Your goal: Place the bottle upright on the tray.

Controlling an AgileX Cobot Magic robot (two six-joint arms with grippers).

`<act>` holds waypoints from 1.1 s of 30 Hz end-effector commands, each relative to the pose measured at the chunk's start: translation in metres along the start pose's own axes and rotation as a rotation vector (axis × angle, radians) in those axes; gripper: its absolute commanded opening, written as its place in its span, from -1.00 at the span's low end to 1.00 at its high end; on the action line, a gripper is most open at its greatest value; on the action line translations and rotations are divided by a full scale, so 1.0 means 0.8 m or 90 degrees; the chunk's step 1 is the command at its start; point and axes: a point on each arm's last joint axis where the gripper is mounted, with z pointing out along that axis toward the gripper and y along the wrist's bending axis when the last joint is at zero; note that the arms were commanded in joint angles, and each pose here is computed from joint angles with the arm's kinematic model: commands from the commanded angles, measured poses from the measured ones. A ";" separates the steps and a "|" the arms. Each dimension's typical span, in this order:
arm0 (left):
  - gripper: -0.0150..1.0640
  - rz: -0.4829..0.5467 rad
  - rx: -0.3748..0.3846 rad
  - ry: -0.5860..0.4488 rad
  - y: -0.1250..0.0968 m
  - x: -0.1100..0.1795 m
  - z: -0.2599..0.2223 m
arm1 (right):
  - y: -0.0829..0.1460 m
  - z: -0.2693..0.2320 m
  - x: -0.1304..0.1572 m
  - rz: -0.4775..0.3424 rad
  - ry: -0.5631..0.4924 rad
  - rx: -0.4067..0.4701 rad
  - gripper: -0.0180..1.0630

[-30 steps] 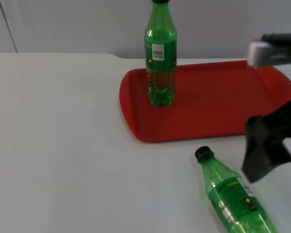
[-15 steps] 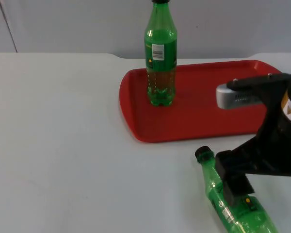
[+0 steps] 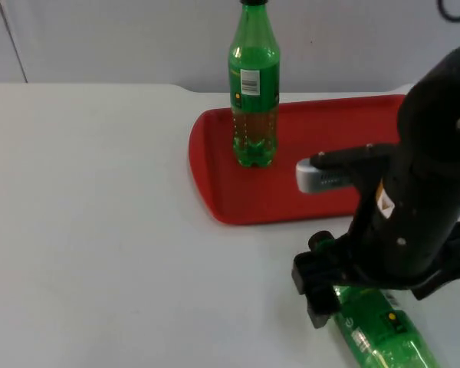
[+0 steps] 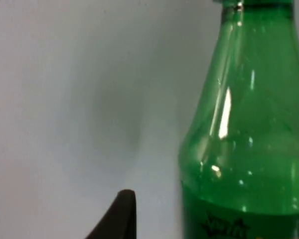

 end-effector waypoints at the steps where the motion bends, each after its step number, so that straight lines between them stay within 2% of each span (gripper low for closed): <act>1: 0.98 0.000 -0.002 -0.001 0.000 0.001 0.001 | 0.003 0.008 -0.002 0.000 -0.003 -0.001 0.88; 7: 0.98 0.001 -0.003 -0.001 0.000 0.001 0.001 | 0.004 0.033 0.002 0.011 0.019 0.008 0.88; 13: 0.98 0.001 -0.003 -0.001 0.000 0.001 0.001 | 0.006 0.040 0.001 0.010 0.010 0.000 0.76; 14: 0.98 0.001 -0.003 -0.001 0.000 0.001 0.001 | 0.006 0.040 0.001 0.010 0.010 0.000 0.69; 16: 0.98 0.001 -0.003 -0.001 0.000 0.001 0.001 | 0.006 0.040 0.001 0.010 0.014 0.002 0.43; 17: 0.98 0.001 -0.003 -0.001 0.000 0.001 0.001 | 0.006 0.040 0.001 0.010 0.014 0.002 0.43; 18: 0.98 0.001 -0.003 -0.001 0.000 0.001 0.001 | 0.005 0.040 0.002 0.009 0.016 0.005 0.26; 20: 0.98 0.001 -0.003 -0.001 0.000 0.001 0.001 | 0.004 0.040 0.003 0.007 0.024 0.012 -0.26; 22: 0.98 0.001 -0.003 -0.001 0.000 0.001 0.001 | 0.003 0.040 0.003 -0.004 0.021 0.018 -0.86; 23: 0.98 0.001 -0.003 -0.001 0.000 0.001 0.001 | 0.003 0.040 0.003 -0.004 0.021 0.018 -0.86; 24: 0.98 0.001 -0.003 -0.001 0.000 0.001 0.001 | 0.003 0.040 0.002 0.001 0.020 0.017 -0.97; 33: 0.98 0.001 -0.003 -0.001 0.000 0.001 0.001 | 0.003 0.039 0.002 0.002 0.018 0.016 -0.97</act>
